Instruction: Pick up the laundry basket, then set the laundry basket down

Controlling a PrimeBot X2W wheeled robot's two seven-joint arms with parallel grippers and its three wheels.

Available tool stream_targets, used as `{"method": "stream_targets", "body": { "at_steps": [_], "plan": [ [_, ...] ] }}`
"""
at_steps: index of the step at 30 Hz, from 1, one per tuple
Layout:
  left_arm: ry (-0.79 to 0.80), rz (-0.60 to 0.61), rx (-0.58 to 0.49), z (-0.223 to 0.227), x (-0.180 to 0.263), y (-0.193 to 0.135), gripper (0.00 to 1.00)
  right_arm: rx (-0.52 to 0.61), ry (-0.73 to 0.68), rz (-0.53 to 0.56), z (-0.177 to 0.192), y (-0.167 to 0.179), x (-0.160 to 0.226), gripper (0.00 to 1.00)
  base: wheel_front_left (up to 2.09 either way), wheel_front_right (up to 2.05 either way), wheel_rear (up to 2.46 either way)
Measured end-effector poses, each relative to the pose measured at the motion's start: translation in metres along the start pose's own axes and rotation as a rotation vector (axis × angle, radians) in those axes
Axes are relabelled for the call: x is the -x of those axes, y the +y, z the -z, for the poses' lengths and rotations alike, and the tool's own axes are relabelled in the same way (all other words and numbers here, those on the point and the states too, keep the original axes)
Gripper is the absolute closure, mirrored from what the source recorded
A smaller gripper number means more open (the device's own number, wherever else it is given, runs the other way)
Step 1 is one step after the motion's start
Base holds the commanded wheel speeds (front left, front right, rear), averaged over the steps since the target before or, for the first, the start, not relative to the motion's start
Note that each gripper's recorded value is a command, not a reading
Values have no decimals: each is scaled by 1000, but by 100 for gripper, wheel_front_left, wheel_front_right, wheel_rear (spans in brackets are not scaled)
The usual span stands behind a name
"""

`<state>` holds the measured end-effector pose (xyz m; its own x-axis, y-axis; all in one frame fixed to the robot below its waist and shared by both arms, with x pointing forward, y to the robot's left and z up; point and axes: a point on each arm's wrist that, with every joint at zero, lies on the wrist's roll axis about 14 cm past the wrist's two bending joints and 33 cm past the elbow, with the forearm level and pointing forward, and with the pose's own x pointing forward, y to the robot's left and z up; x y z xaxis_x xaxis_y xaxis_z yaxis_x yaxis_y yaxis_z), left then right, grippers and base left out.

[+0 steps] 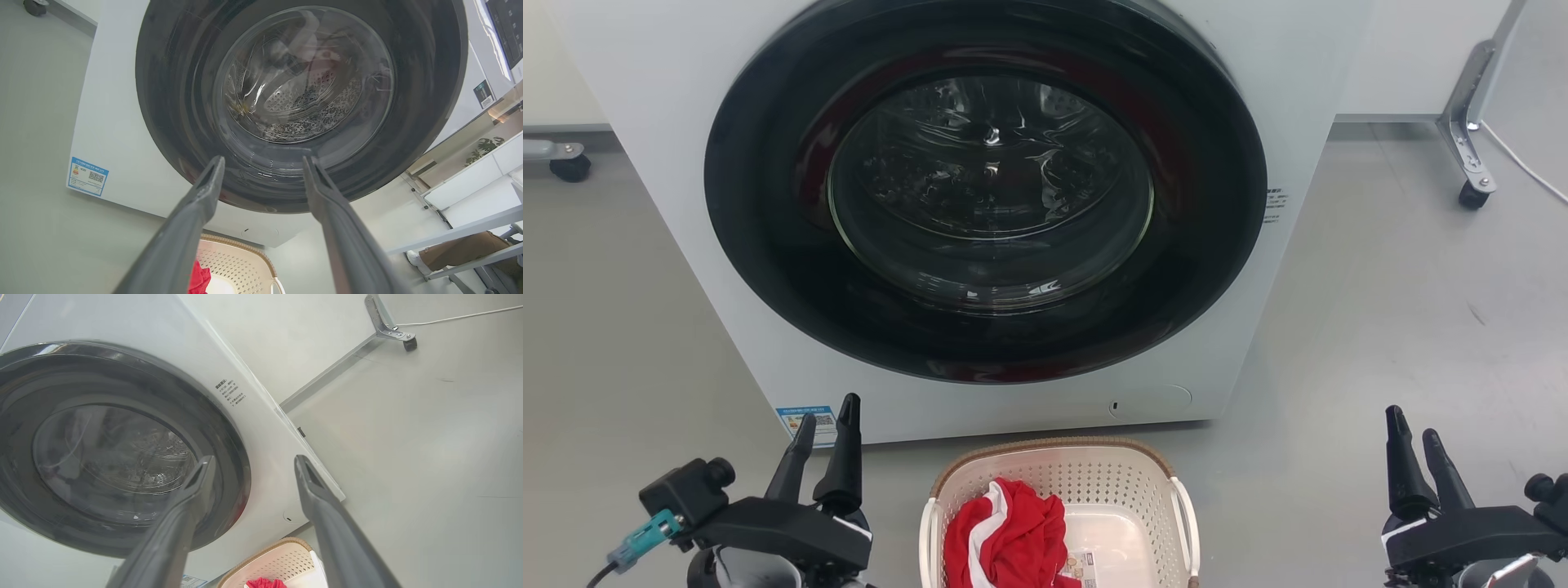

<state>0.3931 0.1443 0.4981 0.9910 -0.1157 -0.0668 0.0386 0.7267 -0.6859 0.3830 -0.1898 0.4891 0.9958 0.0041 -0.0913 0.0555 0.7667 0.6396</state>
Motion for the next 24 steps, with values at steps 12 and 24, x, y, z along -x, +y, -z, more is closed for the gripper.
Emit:
{"method": "stream_targets", "body": {
  "at_steps": [12,24],
  "plan": [
    [-14,42,-194,3,-1,-13,0,213,-23,-23,-2,7,0,0,0,0,0],
    [-31,62,-353,8,-2,-19,0,391,-51,-47,-1,12,2,0,0,0,0]
  ]
}}
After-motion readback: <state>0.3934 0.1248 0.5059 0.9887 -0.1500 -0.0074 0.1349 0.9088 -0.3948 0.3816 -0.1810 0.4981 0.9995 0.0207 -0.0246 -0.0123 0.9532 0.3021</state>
